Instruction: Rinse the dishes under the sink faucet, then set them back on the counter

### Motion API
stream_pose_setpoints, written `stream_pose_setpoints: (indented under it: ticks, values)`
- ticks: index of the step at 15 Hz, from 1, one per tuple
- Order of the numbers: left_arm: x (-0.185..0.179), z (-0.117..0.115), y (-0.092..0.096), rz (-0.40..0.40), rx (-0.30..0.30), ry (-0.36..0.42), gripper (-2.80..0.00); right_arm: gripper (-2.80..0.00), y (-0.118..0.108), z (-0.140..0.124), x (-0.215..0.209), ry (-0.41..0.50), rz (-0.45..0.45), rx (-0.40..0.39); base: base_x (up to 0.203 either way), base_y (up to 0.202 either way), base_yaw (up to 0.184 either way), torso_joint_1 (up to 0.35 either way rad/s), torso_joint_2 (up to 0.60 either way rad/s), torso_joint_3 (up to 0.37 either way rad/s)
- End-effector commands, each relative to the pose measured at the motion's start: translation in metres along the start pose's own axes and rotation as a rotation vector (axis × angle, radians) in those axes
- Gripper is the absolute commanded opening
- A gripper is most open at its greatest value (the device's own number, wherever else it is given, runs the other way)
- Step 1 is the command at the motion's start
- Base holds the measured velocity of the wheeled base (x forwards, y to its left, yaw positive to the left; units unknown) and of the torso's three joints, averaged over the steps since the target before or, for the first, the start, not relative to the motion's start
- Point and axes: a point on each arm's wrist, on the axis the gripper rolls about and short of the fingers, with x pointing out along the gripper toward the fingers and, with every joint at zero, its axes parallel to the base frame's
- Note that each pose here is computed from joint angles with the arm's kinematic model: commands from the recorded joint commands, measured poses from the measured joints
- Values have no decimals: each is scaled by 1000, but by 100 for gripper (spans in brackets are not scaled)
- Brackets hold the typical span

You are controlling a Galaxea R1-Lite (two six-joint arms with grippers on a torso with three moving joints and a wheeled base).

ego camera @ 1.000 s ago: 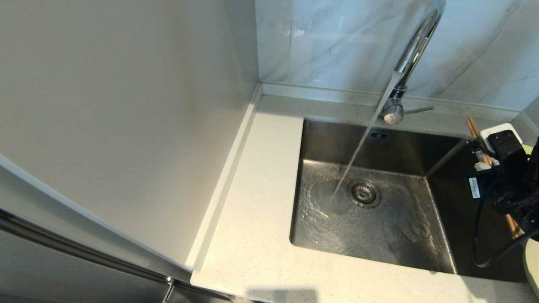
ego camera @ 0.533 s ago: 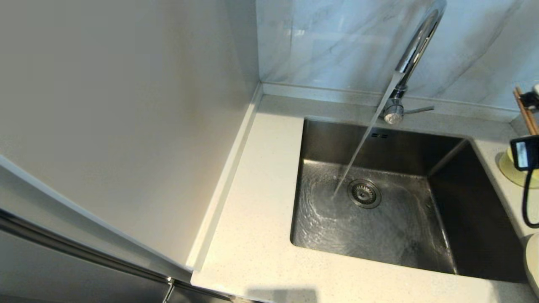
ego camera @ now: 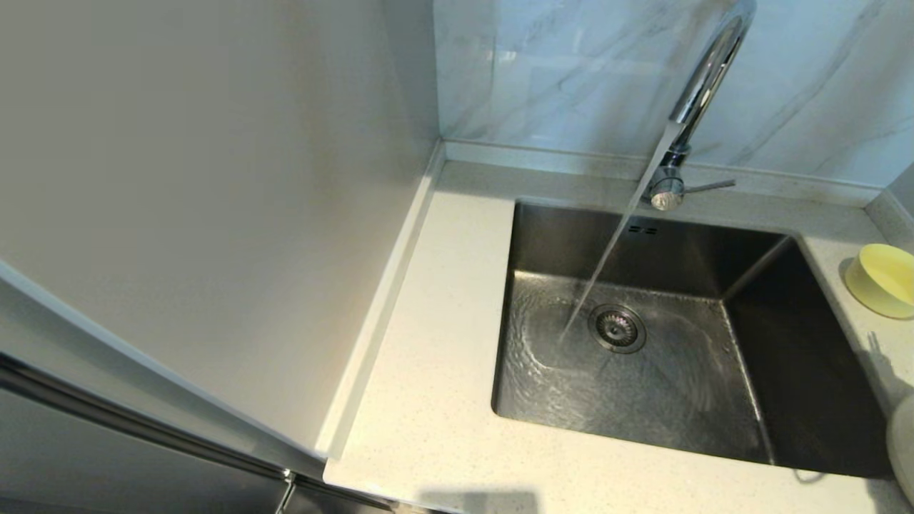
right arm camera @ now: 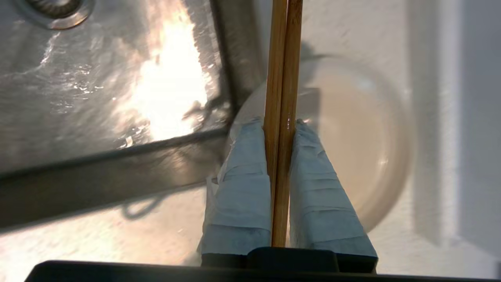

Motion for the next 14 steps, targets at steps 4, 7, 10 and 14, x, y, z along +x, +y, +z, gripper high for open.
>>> stream_pose_setpoints:
  ticks: [4,7,10,14]
  values:
    - [0,0,0,0,0,0,-280,-280,-8,-31,24,70,-8,46,0,0,0,0,0,0]
    - [0,0,0,0,0,0,-280,-280,-11,-42,53,-71,-28,21,0,0,0,0,0,0]
    - [0,0,0,0,0,0,-280,-280,-22,-51,71,-122,-80,-2,0,0,0,0,0,0]
    - [0,0,0,0,0,0,-280,-280,-35,-54,72,-107,-122,2,0,0,0,0,0,0]
